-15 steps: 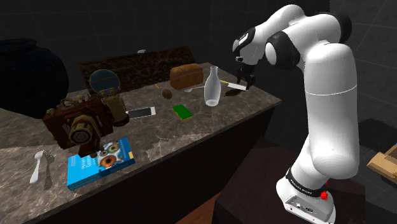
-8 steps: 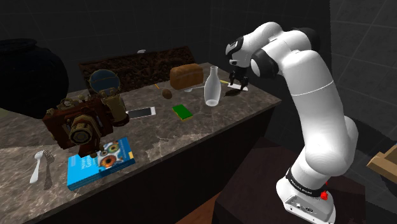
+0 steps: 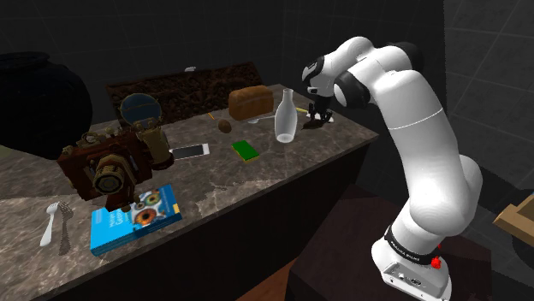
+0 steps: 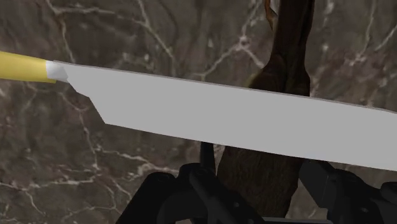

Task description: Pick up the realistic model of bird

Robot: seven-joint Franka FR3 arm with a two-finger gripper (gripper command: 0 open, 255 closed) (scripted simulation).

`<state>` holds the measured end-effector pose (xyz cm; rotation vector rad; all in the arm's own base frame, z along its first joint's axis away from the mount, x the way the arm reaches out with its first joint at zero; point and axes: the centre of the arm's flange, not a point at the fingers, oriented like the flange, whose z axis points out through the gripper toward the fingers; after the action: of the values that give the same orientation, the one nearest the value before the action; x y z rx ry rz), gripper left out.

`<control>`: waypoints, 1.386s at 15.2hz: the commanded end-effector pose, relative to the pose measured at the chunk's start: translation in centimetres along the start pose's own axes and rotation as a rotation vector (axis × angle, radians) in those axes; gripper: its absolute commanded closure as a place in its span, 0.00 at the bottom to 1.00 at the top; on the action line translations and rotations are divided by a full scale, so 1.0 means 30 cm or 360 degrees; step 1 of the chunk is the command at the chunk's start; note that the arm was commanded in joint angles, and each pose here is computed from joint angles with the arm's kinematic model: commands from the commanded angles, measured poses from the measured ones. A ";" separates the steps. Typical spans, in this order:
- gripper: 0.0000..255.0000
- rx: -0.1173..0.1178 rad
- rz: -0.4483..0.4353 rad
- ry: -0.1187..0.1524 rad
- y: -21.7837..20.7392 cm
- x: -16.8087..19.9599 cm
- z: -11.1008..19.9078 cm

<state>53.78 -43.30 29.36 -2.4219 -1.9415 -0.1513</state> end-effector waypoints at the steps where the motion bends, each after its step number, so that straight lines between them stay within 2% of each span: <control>1: 1.00 -0.0001 0.0000 0.0000 0.001 0.000 0.003; 9: 1.00 -0.0001 0.0000 0.0000 0.001 0.002 0.005; 21: 1.00 -0.0001 0.0000 0.0000 0.008 0.022 -0.206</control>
<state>53.80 -43.24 34.97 -2.4219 -1.9420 -0.1516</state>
